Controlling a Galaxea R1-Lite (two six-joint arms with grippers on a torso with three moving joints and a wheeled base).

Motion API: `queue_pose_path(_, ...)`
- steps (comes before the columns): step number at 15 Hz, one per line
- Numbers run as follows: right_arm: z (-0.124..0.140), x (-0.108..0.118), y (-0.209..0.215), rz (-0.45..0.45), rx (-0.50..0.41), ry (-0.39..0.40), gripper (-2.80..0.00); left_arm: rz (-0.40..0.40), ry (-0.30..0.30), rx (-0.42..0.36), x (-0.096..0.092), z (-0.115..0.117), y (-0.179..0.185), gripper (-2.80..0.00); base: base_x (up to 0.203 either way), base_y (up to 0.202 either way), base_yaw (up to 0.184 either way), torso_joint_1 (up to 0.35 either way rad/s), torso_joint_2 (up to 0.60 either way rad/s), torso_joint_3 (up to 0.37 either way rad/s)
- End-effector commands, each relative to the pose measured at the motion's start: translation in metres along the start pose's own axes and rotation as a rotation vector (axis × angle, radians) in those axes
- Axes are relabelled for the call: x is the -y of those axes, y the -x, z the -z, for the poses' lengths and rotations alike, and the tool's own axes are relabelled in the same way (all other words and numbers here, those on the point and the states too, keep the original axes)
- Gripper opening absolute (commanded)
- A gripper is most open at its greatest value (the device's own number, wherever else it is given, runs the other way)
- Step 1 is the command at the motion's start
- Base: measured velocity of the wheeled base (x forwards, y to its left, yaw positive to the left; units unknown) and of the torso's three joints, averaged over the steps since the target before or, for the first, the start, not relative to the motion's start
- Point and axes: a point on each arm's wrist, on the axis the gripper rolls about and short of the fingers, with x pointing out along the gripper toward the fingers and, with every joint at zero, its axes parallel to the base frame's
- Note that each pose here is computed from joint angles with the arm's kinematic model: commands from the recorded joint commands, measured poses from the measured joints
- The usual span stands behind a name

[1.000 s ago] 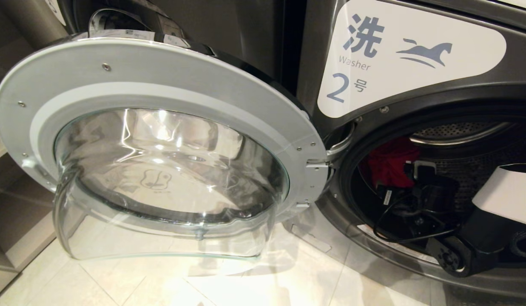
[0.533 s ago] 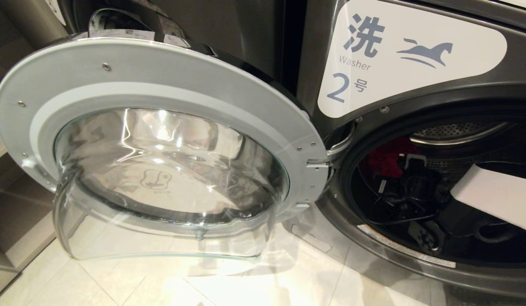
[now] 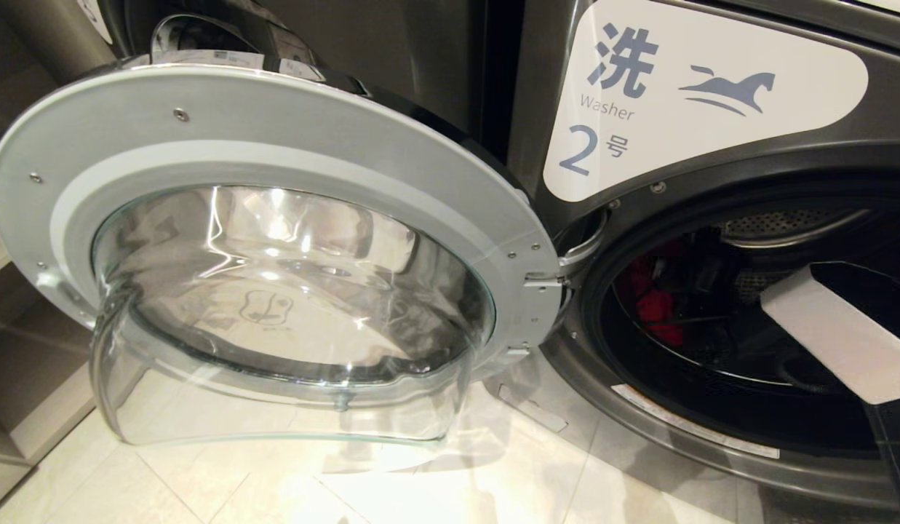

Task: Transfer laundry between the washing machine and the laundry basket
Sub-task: Pick a cloth and place it into the basket

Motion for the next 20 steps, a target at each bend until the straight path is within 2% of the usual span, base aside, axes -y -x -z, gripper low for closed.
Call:
queue_pose_path(1, 0.005, -0.002, -0.03, 0.018, 0.034, -0.007, 0.0, 0.002, 0.0, -0.04, 0.001, 0.011, -0.002, -2.8, 0.0, 0.0, 0.0, 0.0, 0.0, 0.0)
queue_pose_path(3, 0.01, 0.004, -0.056, 0.005, -0.024, 0.026, 0.0, 0.002, 0.0, -0.04, 0.001, 0.011, -0.002, -2.8, 0.0, 0.0, 0.0, 0.0, 0.0, 0.0)
queue_pose_path(5, 0.047, 0.022, -0.068, -0.019, -0.174, 0.081, 0.0, 0.002, 0.0, -0.04, 0.001, 0.011, -0.002, -2.8, 0.0, 0.0, 0.0, 0.0, 0.0, 0.0)
queue_pose_path(6, 0.051, 0.025, -0.069, -0.023, -0.193, 0.079, 0.0, 0.002, 0.0, -0.04, 0.001, 0.011, -0.002, -2.8, 0.0, 0.0, 0.0, 0.0, 0.0, 0.0)
queue_pose_path(9, 0.053, 0.026, -0.067, -0.012, -0.276, 0.019, 0.0, 0.002, 0.0, -0.04, 0.001, 0.011, -0.002, -2.8, 0.0, 0.0, 0.0, 0.0, 0.0, 0.0)
queue_pose_path(14, 0.047, 0.032, -0.055, 0.049, -0.553, -0.104, 0.0, 0.002, 0.0, -0.04, 0.001, 0.011, -0.002, -2.8, 0.0, 0.0, 0.0, 0.0, 0.0, 0.0)
queue_pose_path(16, 0.042, 0.032, -0.051, 0.057, -0.599, -0.112, 0.0, 0.002, 0.0, -0.04, 0.001, 0.011, -0.002, -2.8, 0.0, 0.0, 0.0, 0.0, 0.0, 0.0)
queue_pose_path(20, 0.047, 0.033, -0.051, 0.059, -0.606, -0.108, 0.0, 0.002, 0.0, -0.04, 0.001, 0.011, -0.002, -2.8, 0.0, 0.0, 0.0, 0.0, 0.0, 0.0)
